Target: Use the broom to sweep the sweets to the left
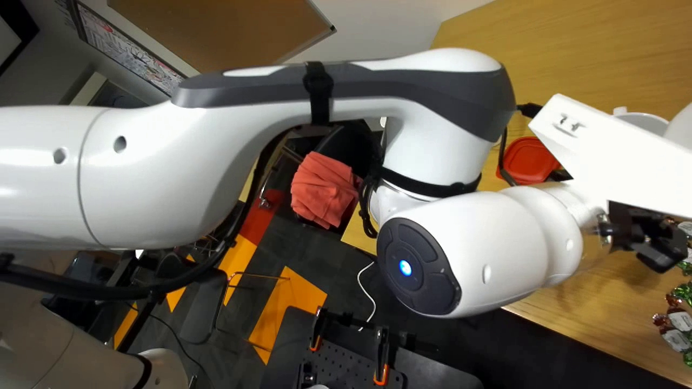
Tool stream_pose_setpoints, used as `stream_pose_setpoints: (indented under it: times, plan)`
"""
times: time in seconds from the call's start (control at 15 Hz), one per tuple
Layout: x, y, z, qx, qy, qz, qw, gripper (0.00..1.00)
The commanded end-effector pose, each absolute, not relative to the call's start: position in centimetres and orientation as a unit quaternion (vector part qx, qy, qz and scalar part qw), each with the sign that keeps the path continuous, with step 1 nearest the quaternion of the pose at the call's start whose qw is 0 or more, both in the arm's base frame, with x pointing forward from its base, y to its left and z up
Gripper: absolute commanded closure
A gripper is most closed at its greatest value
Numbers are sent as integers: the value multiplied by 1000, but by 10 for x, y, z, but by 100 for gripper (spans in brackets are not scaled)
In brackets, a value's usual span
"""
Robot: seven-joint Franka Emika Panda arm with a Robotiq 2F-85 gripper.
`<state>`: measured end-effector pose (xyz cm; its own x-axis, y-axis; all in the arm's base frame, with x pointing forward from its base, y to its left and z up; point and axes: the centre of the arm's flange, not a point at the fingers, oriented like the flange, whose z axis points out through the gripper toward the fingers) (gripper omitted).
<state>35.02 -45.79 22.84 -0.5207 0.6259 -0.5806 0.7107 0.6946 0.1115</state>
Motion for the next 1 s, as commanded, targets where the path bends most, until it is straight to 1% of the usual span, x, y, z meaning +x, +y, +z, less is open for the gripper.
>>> stream_pose_setpoints:
  times: [0.0, 0.4, 0.87, 0.93]
  plan:
    - [340, -464, 256, 447, 852, -47, 269, 85]
    - [322, -478, 262, 521, 819, -43, 236, 85]
    - [321, -473, 252, 518, 841, 19, 152, 85]
    - [318, -481, 231, 514, 842, -6, 162, 60]
